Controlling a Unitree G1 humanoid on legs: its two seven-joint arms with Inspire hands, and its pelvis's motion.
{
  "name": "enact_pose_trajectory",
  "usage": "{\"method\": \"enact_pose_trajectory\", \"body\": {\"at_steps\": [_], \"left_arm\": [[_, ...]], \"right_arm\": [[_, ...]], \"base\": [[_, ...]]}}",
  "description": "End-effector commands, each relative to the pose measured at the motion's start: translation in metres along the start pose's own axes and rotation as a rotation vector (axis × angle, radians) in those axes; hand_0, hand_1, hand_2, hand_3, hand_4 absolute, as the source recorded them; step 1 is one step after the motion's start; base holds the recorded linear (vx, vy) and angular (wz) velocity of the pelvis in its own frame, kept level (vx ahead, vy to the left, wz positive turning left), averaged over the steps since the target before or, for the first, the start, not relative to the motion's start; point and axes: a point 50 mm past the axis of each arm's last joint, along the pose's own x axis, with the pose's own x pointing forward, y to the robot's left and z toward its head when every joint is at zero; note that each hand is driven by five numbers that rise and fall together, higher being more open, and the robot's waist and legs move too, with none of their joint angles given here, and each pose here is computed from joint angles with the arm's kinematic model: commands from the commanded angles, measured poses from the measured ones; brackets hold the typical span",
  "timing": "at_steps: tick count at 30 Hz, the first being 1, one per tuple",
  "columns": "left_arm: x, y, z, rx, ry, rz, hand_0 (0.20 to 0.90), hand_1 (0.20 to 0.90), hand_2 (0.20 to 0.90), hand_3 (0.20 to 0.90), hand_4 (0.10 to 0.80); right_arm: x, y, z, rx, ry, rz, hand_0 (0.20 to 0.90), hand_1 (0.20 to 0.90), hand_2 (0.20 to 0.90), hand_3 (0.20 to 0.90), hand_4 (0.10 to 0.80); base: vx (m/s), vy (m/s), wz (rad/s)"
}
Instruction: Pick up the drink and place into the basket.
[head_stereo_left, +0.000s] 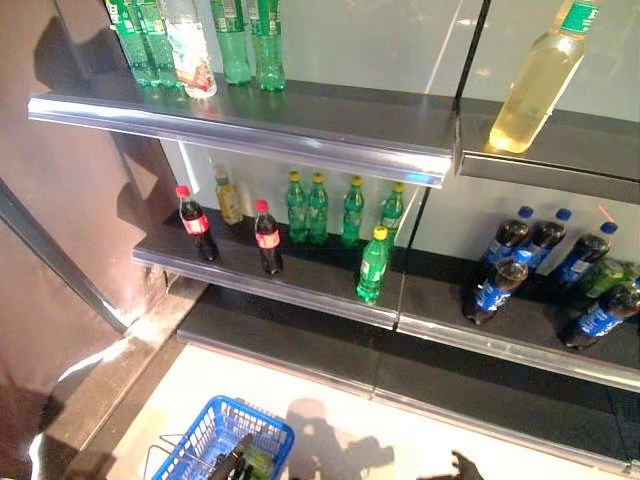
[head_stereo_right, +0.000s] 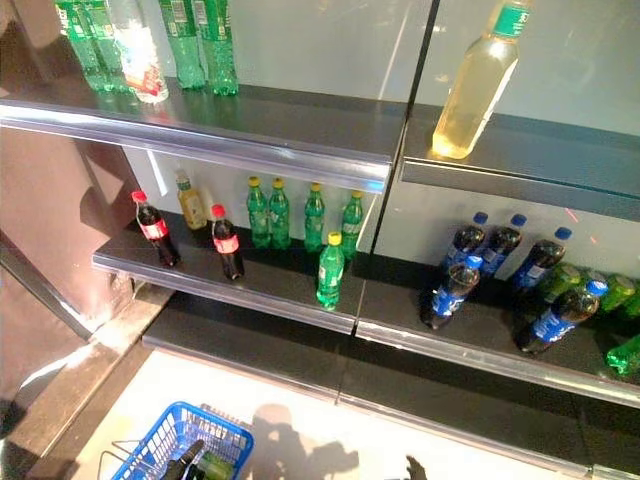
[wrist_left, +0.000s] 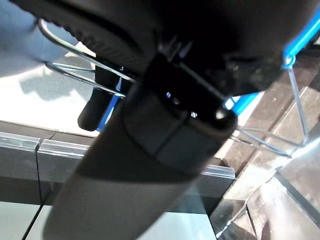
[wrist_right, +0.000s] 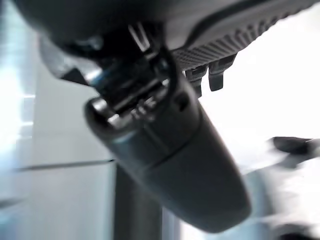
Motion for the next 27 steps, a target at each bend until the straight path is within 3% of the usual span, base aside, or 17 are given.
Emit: {"method": "enact_pose_trajectory", "body": {"at_steps": [1, 8, 10, 14, 27], "left_arm": [[0.008, -0.052, -0.017, 0.039, 0.039, -0.230, 0.300, 0.300, 0.300, 0.200, 0.100], [0.006, -0.049, -0.019, 0.039, 0.039, -0.224, 0.300, 0.300, 0.300, 0.200, 0.100], [0.002, -0.045, -0.021, 0.040, 0.045, -0.220, 0.300, 0.300, 0.300, 0.200, 0.100], [0.001, -0.044, -0.021, 0.048, 0.047, -0.216, 0.300, 0.300, 0.300, 0.200, 0.100], [-0.005, -0.030, -0.038, 0.041, 0.070, -0.184, 0.300, 0.300, 0.300, 0.200, 0.100]], "right_arm": [[-0.001, -0.018, 0.072, 0.081, -0.313, -0.047, 0.900, 0.900, 0.900, 0.900, 0.800], [-0.010, -0.019, 0.090, 0.108, -0.408, -0.004, 0.900, 0.900, 0.900, 0.900, 0.800], [-0.030, -0.012, 0.120, 0.030, -0.595, 0.154, 0.900, 0.900, 0.900, 0.900, 0.800], [-0.054, -0.004, 0.146, -0.051, -0.778, 0.361, 0.900, 0.900, 0.900, 0.900, 0.800], [-0.111, -0.037, 0.216, 0.213, -1.247, 0.167, 0.900, 0.900, 0.900, 0.900, 0.800]], "base": [[-0.007, -0.014, 0.04], [-0.001, -0.002, 0.00], [0.000, 0.000, 0.00], [0.000, -0.002, 0.01], [0.034, 0.012, 0.00]]}}
